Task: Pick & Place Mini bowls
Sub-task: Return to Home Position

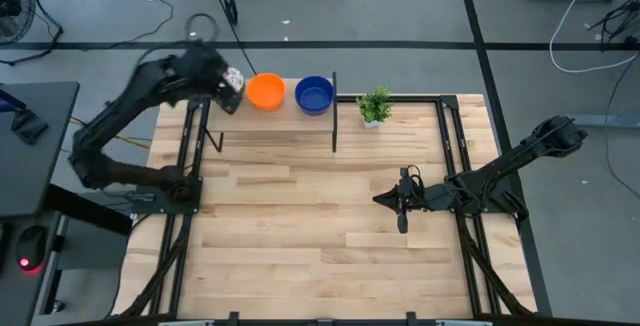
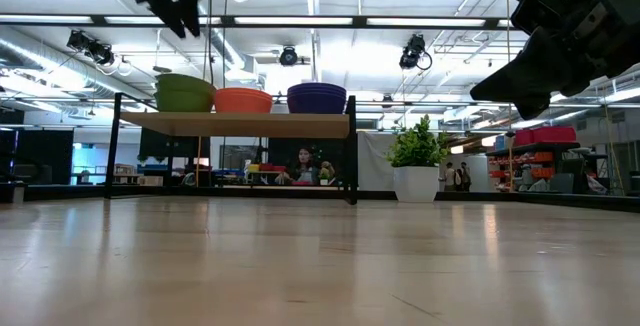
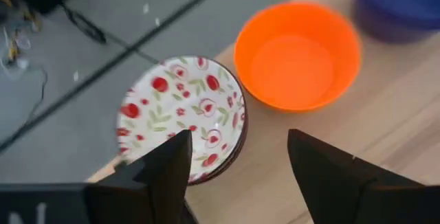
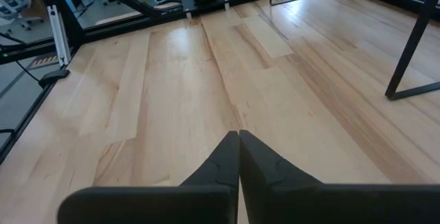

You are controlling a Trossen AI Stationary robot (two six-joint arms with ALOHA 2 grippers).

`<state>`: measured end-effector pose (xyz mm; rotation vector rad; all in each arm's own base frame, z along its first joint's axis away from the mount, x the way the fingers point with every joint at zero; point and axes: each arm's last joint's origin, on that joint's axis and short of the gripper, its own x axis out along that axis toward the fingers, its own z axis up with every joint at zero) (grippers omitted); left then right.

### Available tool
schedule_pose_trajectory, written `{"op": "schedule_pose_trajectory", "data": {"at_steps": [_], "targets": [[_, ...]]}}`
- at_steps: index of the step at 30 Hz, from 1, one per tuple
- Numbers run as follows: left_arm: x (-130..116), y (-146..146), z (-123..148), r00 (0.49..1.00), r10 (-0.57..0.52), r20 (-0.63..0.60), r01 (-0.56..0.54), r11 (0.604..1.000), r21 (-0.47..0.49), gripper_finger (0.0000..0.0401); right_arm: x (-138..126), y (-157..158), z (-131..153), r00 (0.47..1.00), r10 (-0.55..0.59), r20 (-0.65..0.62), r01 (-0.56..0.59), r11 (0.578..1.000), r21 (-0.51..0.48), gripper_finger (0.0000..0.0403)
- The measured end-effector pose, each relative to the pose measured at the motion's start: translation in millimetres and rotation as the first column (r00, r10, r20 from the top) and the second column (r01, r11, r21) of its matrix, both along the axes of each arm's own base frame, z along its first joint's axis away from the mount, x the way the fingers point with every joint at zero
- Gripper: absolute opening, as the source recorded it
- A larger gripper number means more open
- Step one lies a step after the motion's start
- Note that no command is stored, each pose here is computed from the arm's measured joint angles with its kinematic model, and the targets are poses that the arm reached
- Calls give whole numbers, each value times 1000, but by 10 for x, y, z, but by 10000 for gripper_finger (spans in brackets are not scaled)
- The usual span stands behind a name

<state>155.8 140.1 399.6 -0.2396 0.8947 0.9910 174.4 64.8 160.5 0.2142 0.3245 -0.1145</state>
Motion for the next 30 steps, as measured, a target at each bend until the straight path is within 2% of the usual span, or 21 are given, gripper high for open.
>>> {"op": "schedule_pose_trajectory", "data": {"at_steps": [5, 8, 10, 12, 15, 17, 19, 24, 30], "targets": [[-385, -341, 152, 989, -45, 143, 24, 989, 144, 231, -1, 0, -2, 1000, 0, -2, 0, 1000, -1, 10], [-578, -536, 41, 959, -119, 258, 58, 972, 230, 214, -2, -2, -8, 1000, 1, -8, -1, 1000, -8, 10], [-664, -655, -90, 917, -204, 344, 112, 957, 269, 202, -2, -2, -8, 1000, 1, -8, -1, 1000, -11, 10], [-707, -767, -282, 838, -330, 434, 213, 931, 298, 189, -2, -4, -7, 1000, -8, -6, 8, 1000, -16, 10], [-693, -900, -619, 659, -509, 554, 380, 861, 339, 171, -2, -11, -4, 1000, -27, -2, 27, 999, -23, 10], [-652, -966, -875, 541, -584, 605, 456, 808, 372, 157, -2, -14, -3, 999, -40, 1, 40, 999, -27, 10], [-612, -1013, -1137, 462, -624, 631, 476, 774, 417, 142, -2, -18, -1, 999, -51, 3, 51, 998, -31, 10], [-568, -1135, -1631, 356, -661, 661, 476, 737, 480, 98, 2, -32, -2, 998, -64, 4, 64, 997, -31, 10], [-579, -1292, -1845, 282, -688, 668, 505, 699, 507, 38, 19, -78, 2, 996, -91, 7, 91, 995, -30, 10]]}}
